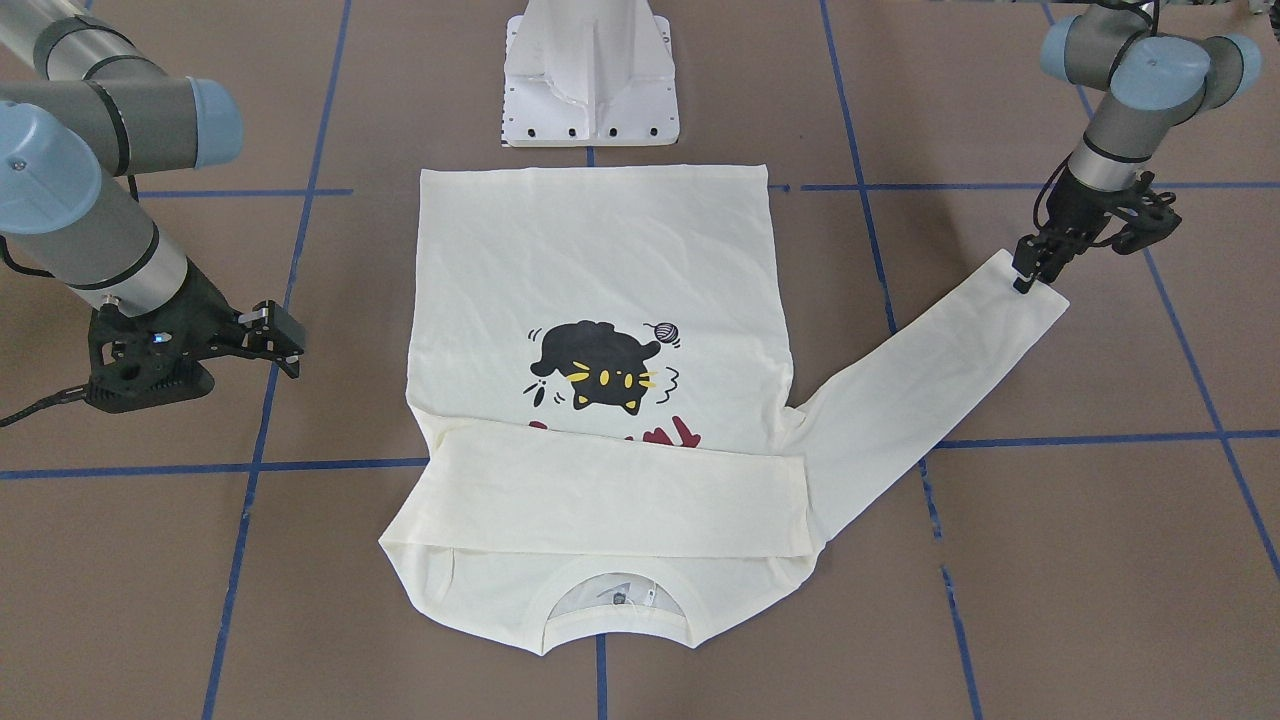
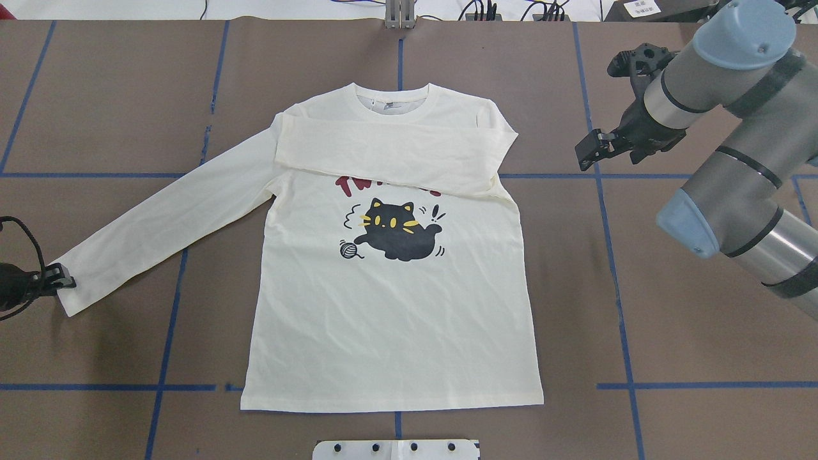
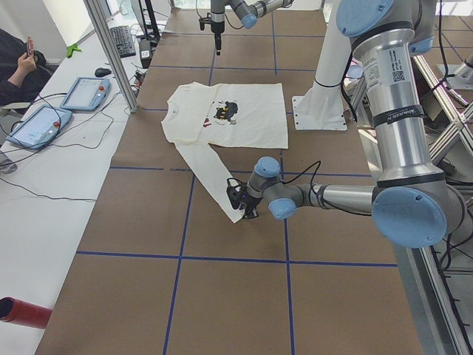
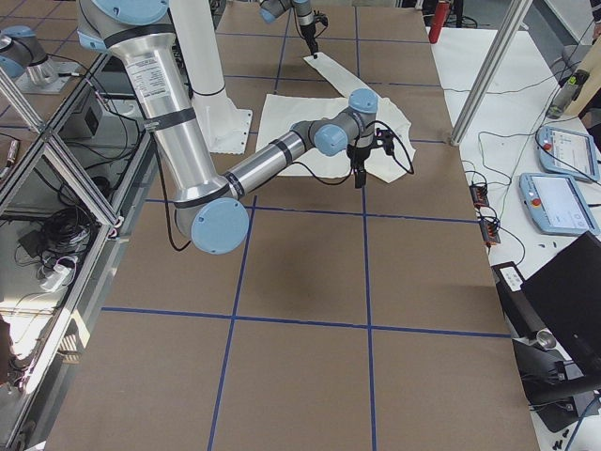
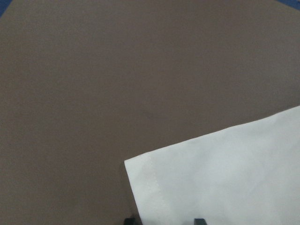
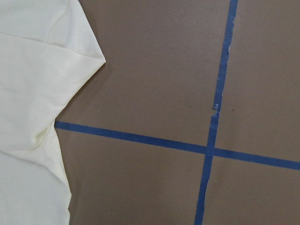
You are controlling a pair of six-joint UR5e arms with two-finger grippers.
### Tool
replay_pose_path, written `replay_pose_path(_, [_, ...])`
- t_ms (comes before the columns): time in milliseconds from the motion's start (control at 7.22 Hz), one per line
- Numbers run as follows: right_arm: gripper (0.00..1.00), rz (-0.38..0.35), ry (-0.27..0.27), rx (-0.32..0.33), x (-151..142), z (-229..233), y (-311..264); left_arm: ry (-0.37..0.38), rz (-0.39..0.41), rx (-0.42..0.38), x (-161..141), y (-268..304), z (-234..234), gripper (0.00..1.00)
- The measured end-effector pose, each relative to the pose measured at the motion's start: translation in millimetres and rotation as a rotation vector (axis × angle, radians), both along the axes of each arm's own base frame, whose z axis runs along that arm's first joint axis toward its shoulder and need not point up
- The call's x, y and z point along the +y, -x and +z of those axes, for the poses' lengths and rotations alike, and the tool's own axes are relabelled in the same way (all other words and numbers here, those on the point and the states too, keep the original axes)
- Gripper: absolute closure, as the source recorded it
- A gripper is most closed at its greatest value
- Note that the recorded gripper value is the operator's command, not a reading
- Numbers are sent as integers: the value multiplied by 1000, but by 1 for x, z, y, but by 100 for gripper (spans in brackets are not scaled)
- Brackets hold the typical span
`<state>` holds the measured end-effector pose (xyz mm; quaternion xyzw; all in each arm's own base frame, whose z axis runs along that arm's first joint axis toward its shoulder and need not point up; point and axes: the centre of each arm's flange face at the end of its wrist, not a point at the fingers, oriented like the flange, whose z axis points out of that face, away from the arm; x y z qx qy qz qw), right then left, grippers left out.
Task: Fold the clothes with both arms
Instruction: 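Move the left gripper down to the cuff of the other sleeve, then close the left gripper on the cuff and lift it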
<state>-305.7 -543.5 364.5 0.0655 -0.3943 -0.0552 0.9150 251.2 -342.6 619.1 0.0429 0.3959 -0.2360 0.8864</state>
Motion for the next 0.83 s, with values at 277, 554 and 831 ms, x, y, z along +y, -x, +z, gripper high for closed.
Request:
replay_pose_path(277, [0,1,1,0,0,0,0,-3,0,5,0,-1,-3,100])
replay_pose_path(554, [0,1,2,2,0,2,-1,-9,0,13,-1,-1,-9,100])
replay_pose_path(831, [0,6,12,6,2,9,-7,-7,1,12,-4,-5,-33,100])
